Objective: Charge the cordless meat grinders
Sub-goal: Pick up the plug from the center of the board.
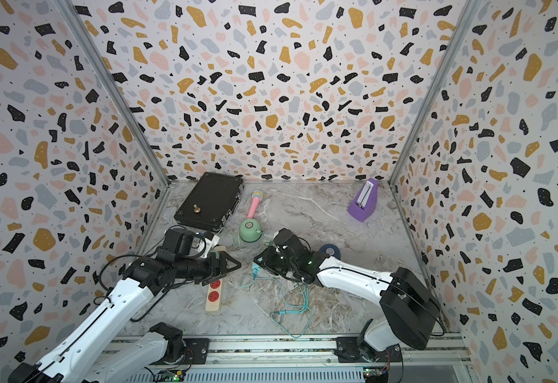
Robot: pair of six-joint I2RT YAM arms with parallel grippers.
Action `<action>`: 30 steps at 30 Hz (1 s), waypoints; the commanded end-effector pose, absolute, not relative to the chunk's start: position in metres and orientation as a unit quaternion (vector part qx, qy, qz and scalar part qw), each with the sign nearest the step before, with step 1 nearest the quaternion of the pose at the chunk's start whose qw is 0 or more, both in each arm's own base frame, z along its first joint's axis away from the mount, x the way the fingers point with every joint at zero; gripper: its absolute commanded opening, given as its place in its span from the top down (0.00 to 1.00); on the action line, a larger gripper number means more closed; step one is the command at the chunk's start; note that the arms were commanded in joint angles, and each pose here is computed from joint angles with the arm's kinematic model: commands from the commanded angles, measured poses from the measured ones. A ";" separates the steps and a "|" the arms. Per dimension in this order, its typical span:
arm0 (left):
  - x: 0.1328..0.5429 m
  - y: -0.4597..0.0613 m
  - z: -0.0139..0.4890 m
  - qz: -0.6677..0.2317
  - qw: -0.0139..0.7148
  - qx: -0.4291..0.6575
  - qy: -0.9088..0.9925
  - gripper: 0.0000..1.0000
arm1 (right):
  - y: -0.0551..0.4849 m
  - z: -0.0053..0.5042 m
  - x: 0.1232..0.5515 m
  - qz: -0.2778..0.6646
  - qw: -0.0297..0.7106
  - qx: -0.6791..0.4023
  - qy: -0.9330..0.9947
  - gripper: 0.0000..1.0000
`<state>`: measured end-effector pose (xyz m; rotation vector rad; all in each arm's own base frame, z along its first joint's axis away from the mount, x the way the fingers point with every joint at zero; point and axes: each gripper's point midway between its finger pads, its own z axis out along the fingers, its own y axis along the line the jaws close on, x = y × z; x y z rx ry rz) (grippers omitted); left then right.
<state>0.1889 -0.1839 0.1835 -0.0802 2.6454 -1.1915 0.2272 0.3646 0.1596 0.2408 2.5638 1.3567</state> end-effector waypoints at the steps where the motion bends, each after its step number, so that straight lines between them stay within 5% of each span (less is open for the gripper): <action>1: 0.182 -0.193 0.178 -0.418 0.116 0.007 0.901 0.17 | 0.373 0.190 0.233 0.494 0.108 0.092 0.858 0.89; 13: 0.183 -0.225 0.168 -0.433 0.108 0.047 0.894 0.23 | 0.378 0.188 0.236 0.493 0.091 0.094 0.860 0.89; 22: 0.183 -0.229 0.153 -0.415 0.093 0.048 0.904 0.37 | 0.379 0.189 0.236 0.496 0.092 0.093 0.859 0.89; 25: 0.186 -0.230 0.155 -0.415 0.095 0.050 0.904 0.46 | 0.378 0.187 0.235 0.495 0.090 0.094 0.859 0.89; 30: 0.188 -0.233 0.158 -0.417 0.093 0.055 0.902 0.79 | 0.378 0.185 0.233 0.496 0.087 0.092 0.859 0.86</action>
